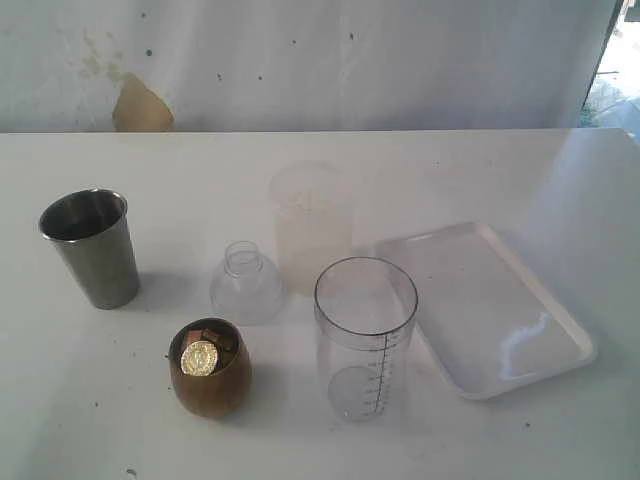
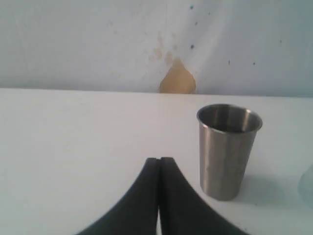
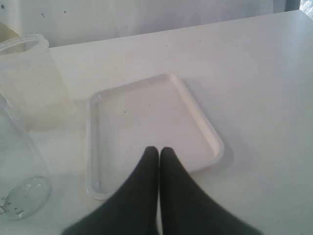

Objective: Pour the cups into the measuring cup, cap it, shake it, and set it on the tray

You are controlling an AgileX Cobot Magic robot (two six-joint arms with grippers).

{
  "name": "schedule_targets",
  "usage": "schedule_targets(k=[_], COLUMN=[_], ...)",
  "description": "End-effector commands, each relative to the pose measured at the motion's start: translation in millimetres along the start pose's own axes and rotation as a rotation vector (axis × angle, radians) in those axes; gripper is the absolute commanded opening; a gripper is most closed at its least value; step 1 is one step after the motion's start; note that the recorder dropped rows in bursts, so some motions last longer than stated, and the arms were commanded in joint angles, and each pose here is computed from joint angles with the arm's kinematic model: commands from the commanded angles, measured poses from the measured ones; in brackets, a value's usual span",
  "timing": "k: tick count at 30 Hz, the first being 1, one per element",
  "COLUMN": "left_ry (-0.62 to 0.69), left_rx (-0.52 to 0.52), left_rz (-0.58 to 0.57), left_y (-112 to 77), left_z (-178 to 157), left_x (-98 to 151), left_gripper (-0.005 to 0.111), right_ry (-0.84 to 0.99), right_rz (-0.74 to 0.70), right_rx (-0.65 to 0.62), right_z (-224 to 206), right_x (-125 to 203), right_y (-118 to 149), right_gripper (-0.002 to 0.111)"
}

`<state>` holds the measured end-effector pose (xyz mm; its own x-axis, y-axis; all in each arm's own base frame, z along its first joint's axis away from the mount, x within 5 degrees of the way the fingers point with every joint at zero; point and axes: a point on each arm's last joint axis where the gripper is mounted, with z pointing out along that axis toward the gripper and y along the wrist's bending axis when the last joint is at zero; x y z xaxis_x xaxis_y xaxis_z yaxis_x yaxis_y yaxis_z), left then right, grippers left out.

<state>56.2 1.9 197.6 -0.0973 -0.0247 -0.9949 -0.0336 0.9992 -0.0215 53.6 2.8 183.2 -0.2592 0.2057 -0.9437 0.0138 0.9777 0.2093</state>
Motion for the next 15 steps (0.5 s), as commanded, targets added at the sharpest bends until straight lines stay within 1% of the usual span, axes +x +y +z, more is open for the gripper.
schedule_targets(k=[1, 3, 4, 5, 7, 9, 10, 11, 12, 13, 14, 15], left_ry=[-0.113, -0.191, -0.231, -0.263, -0.288, -0.317, -0.329, -0.342, -0.371, -0.384, -0.407, -0.415], left_rx=[0.009, 0.014, 0.021, 0.031, 0.046, 0.047, 0.048, 0.048, 0.049, 0.050, 0.054, 0.056], left_rz=[-0.037, -0.070, -0.135, -0.230, -0.370, -0.372, -0.372, -0.369, -0.330, -0.309, -0.307, -0.312], left_y=[-0.6, -0.7, -0.5, 0.0, 0.7, 1.1, 1.3, 1.5, 1.2, 0.9, 0.8, 0.9], left_z=[-0.7, -1.7, -2.5, -3.2, -3.9, -4.7, -5.0, -5.4, -6.3, -6.7, -7.5, -7.8], left_x=[-9.0, -16.1, -19.6, -22.5, -24.7, -27.3, -28.2, -29.4, -31.9, -33.0, -34.9, -35.6], left_gripper=[0.000, 0.000, 0.000, 0.000, 0.000, 0.000, 0.002, 0.008, 0.025, 0.039, 0.070, 0.086], right_ry=[-0.005, -0.005, -0.005, -0.005, -0.005, -0.005, -0.005, -0.005, -0.005, -0.005, -0.005, -0.005], right_rz=[-0.001, -0.001, -0.001, -0.001, -0.001, -0.001, -0.001, -0.001, -0.001, -0.001, -0.001, -0.001], right_rx=[0.009, 0.009, 0.009, 0.009, 0.009, 0.009, 0.009, 0.009, 0.009, 0.009, 0.009, 0.009], right_z=[0.1, 0.1, 0.1, 0.1, 0.1, 0.1, 0.1, 0.1, 0.1, 0.1, 0.1, 0.1], right_x=[0.9, 0.9, 0.9, 0.9, 0.9, 0.9, 0.9, 0.9, 0.9, 0.9, 0.9, 0.9], right_y=[-0.8, -0.8, -0.8, -0.8, -0.8, -0.8, -0.8, -0.8, -0.8, -0.8, -0.8, -0.8], right_gripper=[0.000, 0.000, 0.000, 0.000, 0.000, 0.000, 0.000, 0.000, 0.000, 0.000, 0.000, 0.000])
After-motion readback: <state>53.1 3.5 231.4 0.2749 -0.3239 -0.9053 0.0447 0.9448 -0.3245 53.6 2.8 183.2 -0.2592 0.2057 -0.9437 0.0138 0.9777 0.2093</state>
